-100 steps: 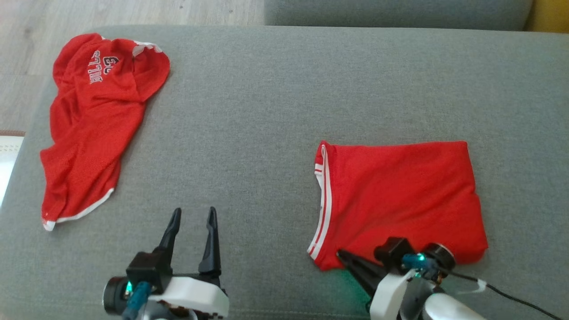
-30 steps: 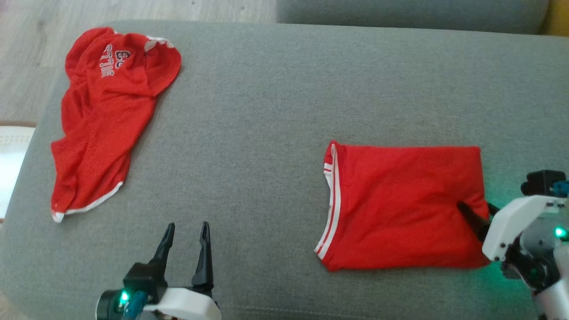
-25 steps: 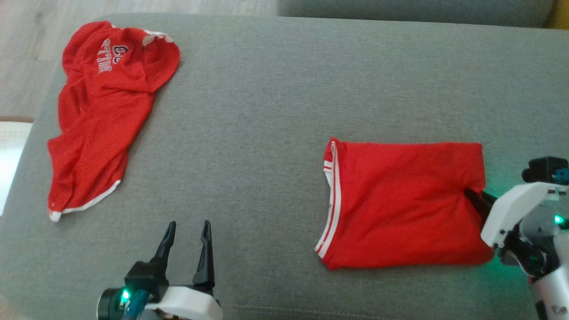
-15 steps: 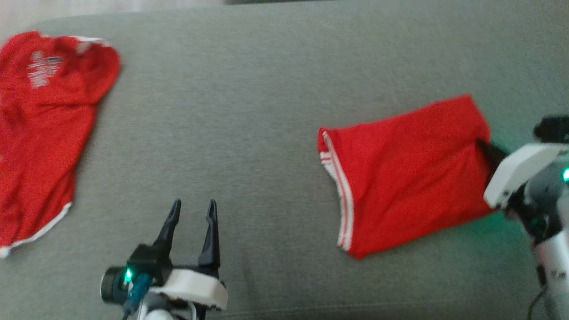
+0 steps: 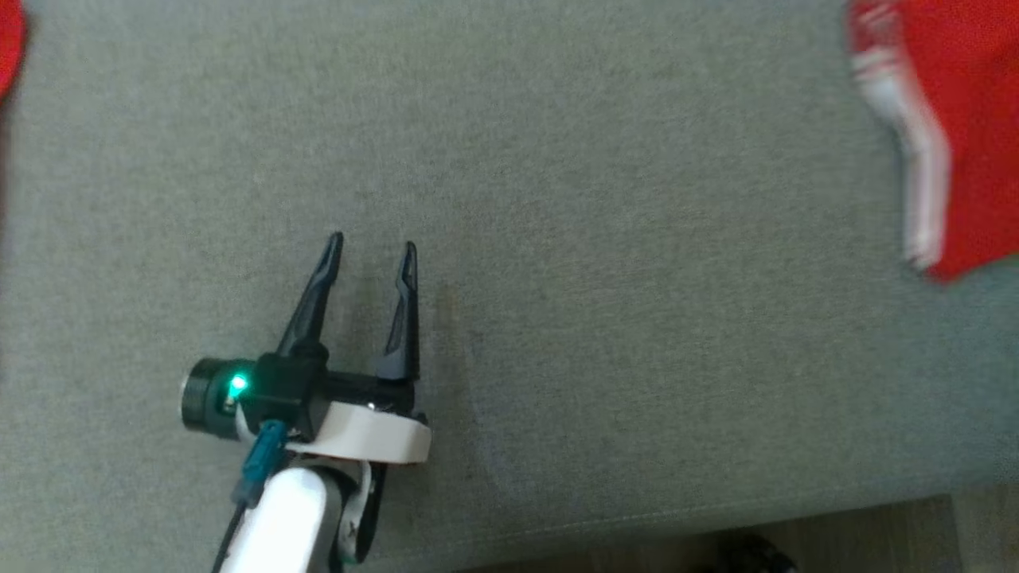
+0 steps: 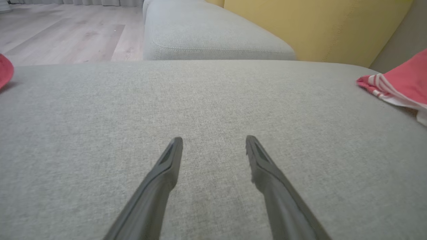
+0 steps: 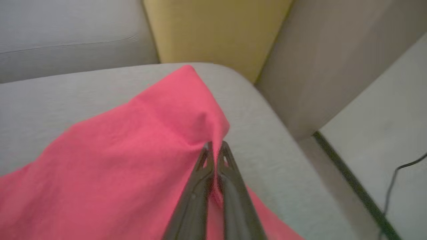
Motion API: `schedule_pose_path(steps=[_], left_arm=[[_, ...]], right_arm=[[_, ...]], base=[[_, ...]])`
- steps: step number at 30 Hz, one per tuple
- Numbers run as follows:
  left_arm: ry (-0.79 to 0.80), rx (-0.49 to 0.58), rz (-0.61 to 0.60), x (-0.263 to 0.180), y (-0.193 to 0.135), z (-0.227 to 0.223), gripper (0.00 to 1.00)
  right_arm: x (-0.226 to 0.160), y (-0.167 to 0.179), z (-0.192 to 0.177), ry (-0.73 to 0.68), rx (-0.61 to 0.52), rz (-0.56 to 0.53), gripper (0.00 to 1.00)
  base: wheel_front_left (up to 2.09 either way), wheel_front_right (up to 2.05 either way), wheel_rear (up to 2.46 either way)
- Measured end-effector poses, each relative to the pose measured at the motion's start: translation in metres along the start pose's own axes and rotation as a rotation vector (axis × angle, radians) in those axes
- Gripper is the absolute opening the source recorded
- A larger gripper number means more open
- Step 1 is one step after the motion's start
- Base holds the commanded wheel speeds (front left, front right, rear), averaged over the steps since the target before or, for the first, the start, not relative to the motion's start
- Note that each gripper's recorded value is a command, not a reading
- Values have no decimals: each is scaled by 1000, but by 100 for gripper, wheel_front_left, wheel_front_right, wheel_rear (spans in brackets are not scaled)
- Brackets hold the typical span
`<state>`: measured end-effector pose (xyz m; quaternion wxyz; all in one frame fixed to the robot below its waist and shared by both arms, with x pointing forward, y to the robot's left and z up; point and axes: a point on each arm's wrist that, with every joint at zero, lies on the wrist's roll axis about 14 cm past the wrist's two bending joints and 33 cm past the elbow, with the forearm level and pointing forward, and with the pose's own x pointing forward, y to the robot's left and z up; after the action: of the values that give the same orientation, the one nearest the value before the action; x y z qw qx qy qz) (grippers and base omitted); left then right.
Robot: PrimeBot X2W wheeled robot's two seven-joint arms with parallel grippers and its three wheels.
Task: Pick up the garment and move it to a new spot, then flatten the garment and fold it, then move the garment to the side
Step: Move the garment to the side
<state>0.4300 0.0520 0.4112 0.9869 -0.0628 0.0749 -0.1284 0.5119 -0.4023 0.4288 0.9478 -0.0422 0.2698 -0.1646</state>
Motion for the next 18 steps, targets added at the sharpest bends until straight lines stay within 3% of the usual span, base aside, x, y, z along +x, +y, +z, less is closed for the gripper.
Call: schedule_pose_path(steps=[4,13,14,15,18], left_arm=[[24,20,58,3,23,-12,100],[75,35,157,-14,52,-26,100],[71,35,156,-14,51,-24,100],[65,36,155,-14,51,-22,100],[46,36,147,-14,48,-15,100]], right_arm=[[22,-45,11,1,-78,-140,0],[45,-66,0,44,-128,-246,0],[42,-72,2,39,-128,-263,33],[39,-77,3,33,-143,-275,100],[31,-84,5,24,-161,-293,100]], base=[[0,0,0],[0,0,0],[0,0,0],[0,0,0],[0,0,0]])
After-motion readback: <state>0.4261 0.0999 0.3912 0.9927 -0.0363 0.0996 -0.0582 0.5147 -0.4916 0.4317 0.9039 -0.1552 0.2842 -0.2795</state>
